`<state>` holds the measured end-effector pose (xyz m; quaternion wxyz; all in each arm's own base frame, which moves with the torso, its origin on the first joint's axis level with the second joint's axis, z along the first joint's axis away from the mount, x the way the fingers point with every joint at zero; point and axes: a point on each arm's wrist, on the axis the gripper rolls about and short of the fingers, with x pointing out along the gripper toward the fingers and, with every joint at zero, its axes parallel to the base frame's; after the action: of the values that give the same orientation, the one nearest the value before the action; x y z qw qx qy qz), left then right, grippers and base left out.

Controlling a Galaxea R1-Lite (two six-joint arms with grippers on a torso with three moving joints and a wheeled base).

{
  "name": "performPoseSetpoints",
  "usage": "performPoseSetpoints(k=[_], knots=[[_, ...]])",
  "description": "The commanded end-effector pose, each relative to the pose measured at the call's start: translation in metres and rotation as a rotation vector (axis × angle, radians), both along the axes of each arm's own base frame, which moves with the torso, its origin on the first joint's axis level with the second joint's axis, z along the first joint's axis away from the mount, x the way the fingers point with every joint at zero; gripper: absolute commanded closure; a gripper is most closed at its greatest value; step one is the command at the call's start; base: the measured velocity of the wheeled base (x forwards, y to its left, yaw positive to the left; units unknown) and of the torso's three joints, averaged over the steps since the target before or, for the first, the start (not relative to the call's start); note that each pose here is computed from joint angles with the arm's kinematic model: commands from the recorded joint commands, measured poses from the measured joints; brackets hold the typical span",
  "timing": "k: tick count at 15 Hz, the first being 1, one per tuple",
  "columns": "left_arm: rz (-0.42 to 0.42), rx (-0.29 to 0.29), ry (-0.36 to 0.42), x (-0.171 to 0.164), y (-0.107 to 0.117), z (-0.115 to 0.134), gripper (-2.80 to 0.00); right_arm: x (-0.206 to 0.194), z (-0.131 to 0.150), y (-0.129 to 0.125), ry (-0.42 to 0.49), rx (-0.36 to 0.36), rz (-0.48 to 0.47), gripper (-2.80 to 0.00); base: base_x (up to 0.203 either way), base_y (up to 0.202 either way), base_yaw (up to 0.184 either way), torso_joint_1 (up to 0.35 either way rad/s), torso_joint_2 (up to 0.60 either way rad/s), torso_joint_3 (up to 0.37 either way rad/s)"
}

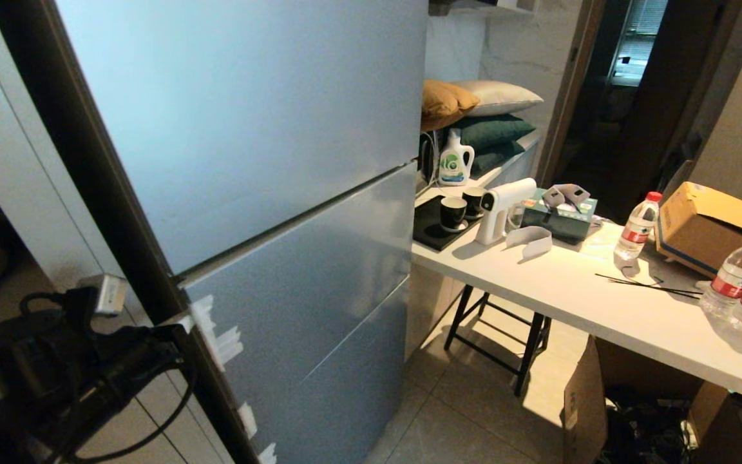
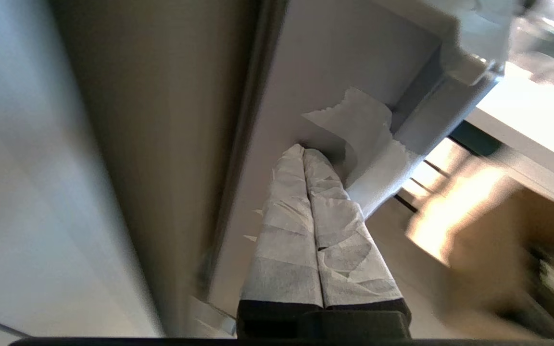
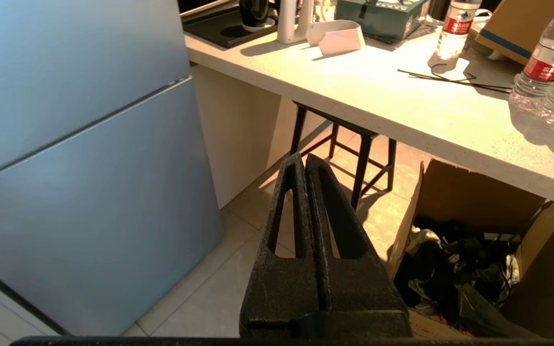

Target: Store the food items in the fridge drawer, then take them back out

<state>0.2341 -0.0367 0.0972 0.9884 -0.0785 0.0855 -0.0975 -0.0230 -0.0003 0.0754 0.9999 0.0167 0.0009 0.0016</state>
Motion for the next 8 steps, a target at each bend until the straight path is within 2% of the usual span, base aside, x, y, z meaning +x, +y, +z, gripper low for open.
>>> performPoseSetpoints(k=[1, 5, 8], knots=[[-0.066, -0.024, -0.014, -0.002, -0.011, -0.001, 0.0, 0.0, 0.0, 0.0, 0.001, 0.0, 0.0, 0.0, 0.0, 0.0, 0.0, 0.0, 0.0, 0.0], [-0.11, -0.022, -0.001, -0.007, -0.017, -0.003, 0.0, 0.0, 0.0, 0.0, 0.001, 0.0, 0.0, 0.0, 0.0, 0.0, 0.0, 0.0, 0.0, 0.0], [-0.176, -0.019, 0.014, -0.019, -0.03, -0.004, 0.0, 0.0, 0.0, 0.0, 0.001, 0.0, 0.0, 0.0, 0.0, 0.0, 0.0, 0.0, 0.0, 0.0]])
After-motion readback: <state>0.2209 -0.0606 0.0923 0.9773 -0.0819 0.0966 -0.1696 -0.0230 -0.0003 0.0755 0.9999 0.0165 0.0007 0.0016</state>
